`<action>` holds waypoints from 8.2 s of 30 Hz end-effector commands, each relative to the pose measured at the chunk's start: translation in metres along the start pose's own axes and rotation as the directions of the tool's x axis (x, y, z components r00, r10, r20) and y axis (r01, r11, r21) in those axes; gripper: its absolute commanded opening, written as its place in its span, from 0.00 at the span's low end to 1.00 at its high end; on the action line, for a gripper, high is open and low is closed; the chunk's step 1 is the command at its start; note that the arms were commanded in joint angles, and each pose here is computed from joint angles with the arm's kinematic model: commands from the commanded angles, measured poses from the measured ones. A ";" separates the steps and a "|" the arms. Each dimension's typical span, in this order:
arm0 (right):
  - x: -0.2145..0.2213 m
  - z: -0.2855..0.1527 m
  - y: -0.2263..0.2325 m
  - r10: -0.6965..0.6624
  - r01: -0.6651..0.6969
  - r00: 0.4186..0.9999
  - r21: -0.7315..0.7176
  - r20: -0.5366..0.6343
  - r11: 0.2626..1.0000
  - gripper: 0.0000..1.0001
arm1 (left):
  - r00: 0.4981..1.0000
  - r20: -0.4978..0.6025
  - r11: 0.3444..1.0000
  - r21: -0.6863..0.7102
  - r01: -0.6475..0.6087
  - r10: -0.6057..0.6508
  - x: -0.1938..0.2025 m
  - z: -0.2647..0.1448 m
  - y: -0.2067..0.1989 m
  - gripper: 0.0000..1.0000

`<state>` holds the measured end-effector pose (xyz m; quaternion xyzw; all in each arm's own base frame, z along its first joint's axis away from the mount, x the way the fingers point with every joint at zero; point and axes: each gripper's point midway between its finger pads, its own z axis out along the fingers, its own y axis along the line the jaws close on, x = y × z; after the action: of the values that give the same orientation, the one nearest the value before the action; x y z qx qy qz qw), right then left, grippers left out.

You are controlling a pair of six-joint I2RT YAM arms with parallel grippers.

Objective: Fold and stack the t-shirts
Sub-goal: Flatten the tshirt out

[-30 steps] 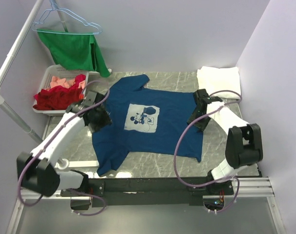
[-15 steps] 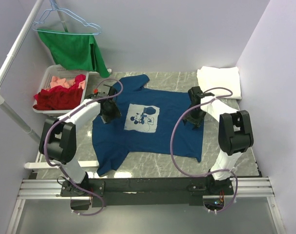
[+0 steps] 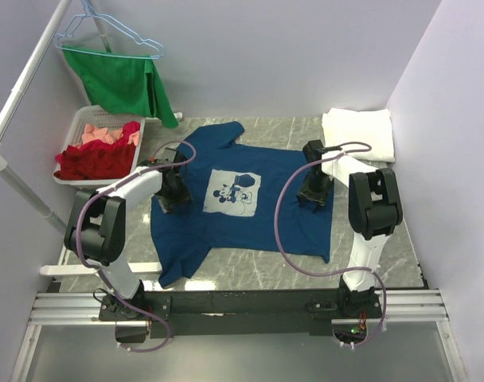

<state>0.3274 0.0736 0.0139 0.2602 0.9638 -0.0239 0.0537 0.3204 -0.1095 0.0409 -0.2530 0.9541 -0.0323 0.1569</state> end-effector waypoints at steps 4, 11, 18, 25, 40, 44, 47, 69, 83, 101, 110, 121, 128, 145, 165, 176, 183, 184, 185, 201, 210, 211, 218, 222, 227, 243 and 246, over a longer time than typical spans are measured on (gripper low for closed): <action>-0.017 0.007 -0.001 0.002 -0.003 1.000 0.076 0.016 0.997 0.55 | 0.999 -0.042 0.998 -0.055 0.021 -0.024 0.009 0.006 0.020 0.54; -0.025 0.008 -0.002 0.020 -0.021 1.000 0.091 0.007 0.996 0.55 | 0.997 -0.054 0.997 -0.061 0.043 -0.046 0.012 0.002 0.029 0.53; 0.002 -0.001 -0.025 0.028 -0.028 1.000 0.093 0.001 0.995 0.54 | 0.999 0.016 0.999 -0.005 0.035 -0.035 -0.016 -0.013 0.010 0.53; -0.002 -0.028 -0.021 0.061 -0.063 0.996 0.029 0.059 0.998 0.54 | 0.988 0.155 0.997 0.066 -0.028 0.018 -0.079 -0.042 -0.033 0.54; -0.023 -0.086 -0.010 0.100 -0.081 0.976 -0.106 0.195 0.991 0.57 | 0.978 0.209 0.971 0.227 -0.070 0.022 -0.166 0.035 -0.146 0.55; -0.024 -0.096 -0.011 0.099 -0.076 0.972 -0.116 0.213 0.990 0.58 | 0.983 0.179 0.977 0.198 -0.076 0.040 -0.163 0.069 -0.151 0.55; -0.024 -0.098 -0.013 0.099 -0.075 0.971 -0.116 0.219 0.990 0.58 | 0.982 0.189 0.990 0.129 -0.050 0.025 -0.168 0.079 -0.140 0.56; -0.041 -0.088 0.002 0.058 -0.040 0.979 -0.092 0.196 0.995 0.56 | 0.930 0.280 0.947 -0.148 0.287 -0.238 -0.221 0.096 -0.025 0.47; -0.051 -0.054 0.007 0.009 -0.009 0.989 0.003 0.145 1.000 0.56 | 0.929 0.266 0.951 -0.100 0.292 -0.257 -0.228 0.105 -0.023 0.47; -0.131 -0.012 0.067 0.020 -0.025 0.982 0.021 0.190 0.999 0.57 | 0.922 0.362 0.987 0.128 0.094 -0.135 -0.248 0.010 -0.069 0.54; -0.139 0.002 0.064 0.008 -0.019 0.990 0.077 0.144 0.997 0.57 | 0.928 0.363 0.992 0.121 0.041 -0.083 -0.222 -0.020 -0.061 0.55; -0.166 0.008 0.059 0.097 -0.100 0.987 0.017 0.132 0.995 0.59 | 0.937 0.350 0.988 0.147 -0.046 -0.009 -0.196 -0.045 -0.057 0.55; -0.195 0.011 0.063 0.192 -0.180 0.973 -0.102 0.129 0.978 0.60 | 0.946 0.324 0.983 0.162 -0.082 0.026 -0.182 -0.051 -0.054 0.55; -0.231 -0.029 0.088 0.243 -0.160 0.940 -0.318 0.241 0.934 0.59 | 0.946 0.317 0.969 0.199 -0.144 0.076 -0.164 -0.059 -0.054 0.55; -0.144 -0.084 0.067 -0.003 0.031 0.950 -0.085 0.313 0.996 0.60 | 0.962 0.269 0.981 0.167 -0.094 0.046 -0.152 -0.036 -0.049 0.54; -0.094 -0.043 0.052 -0.115 0.101 0.972 0.078 0.205 0.992 0.65 | 0.977 0.206 0.986 0.142 -0.091 0.060 -0.120 -0.017 -0.044 0.54; -0.077 -0.020 0.050 -0.157 0.136 0.977 0.152 0.141 0.979 0.67 | 0.980 0.186 0.987 0.129 -0.094 0.069 -0.109 -0.009 -0.042 0.53; -0.075 -0.014 0.048 -0.160 0.139 0.979 0.167 0.122 0.976 0.67 | 0.981 0.181 0.987 0.132 -0.095 0.070 -0.108 -0.008 -0.043 0.53; -0.074 -0.011 0.049 -0.159 0.138 0.980 0.171 0.117 0.976 0.67 | 0.982 0.176 0.987 0.130 -0.095 0.071 -0.107 -0.007 -0.043 0.53; -0.088 0.007 0.052 -0.116 0.091 0.989 0.238 0.089 0.967 0.66 | 0.983 0.154 0.991 0.077 -0.110 0.097 -0.109 0.006 -0.040 0.53; -0.105 0.003 0.053 -0.071 0.051 0.994 0.215 0.087 0.975 0.66 | 0.985 0.146 0.993 0.057 -0.106 0.097 -0.117 0.017 -0.046 0.53; -0.106 0.005 0.052 -0.065 0.046 0.994 0.214 0.082 0.976 0.66 | 0.985 0.139 0.993 0.050 -0.108 0.100 -0.117 0.021 -0.045 0.53; -0.120 0.005 0.053 -0.003 -0.010 0.997 0.159 0.082 0.987 0.66 | 0.984 0.145 0.992 0.052 -0.111 0.102 -0.125 0.025 -0.052 0.53; -0.133 0.009 0.051 0.039 -0.049 0.996 0.126 0.080 0.991 0.66 | 0.983 0.149 0.992 0.062 -0.113 0.102 -0.129 0.025 -0.057 0.53; -0.145 0.008 0.052 0.072 -0.079 0.994 0.077 0.085 0.994 0.66 | 0.985 0.141 0.992 0.056 -0.113 0.104 -0.131 0.034 -0.060 0.53; -0.157 -0.013 0.050 0.055 -0.057 0.987 0.007 0.149 0.998 0.64 | 0.985 0.132 0.993 0.005 -0.117 0.115 -0.151 0.067 -0.069 0.55; -0.156 -0.031 0.048 0.046 -0.046 0.983 -0.009 0.180 0.999 0.64 | 0.985 0.128 0.993 -0.018 -0.112 0.114 -0.157 0.075 -0.068 0.55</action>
<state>0.4707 0.0420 0.0217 0.2891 0.9527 -0.0535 0.0772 0.4950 -0.0962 0.0296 -0.2016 0.9546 -0.0214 0.2183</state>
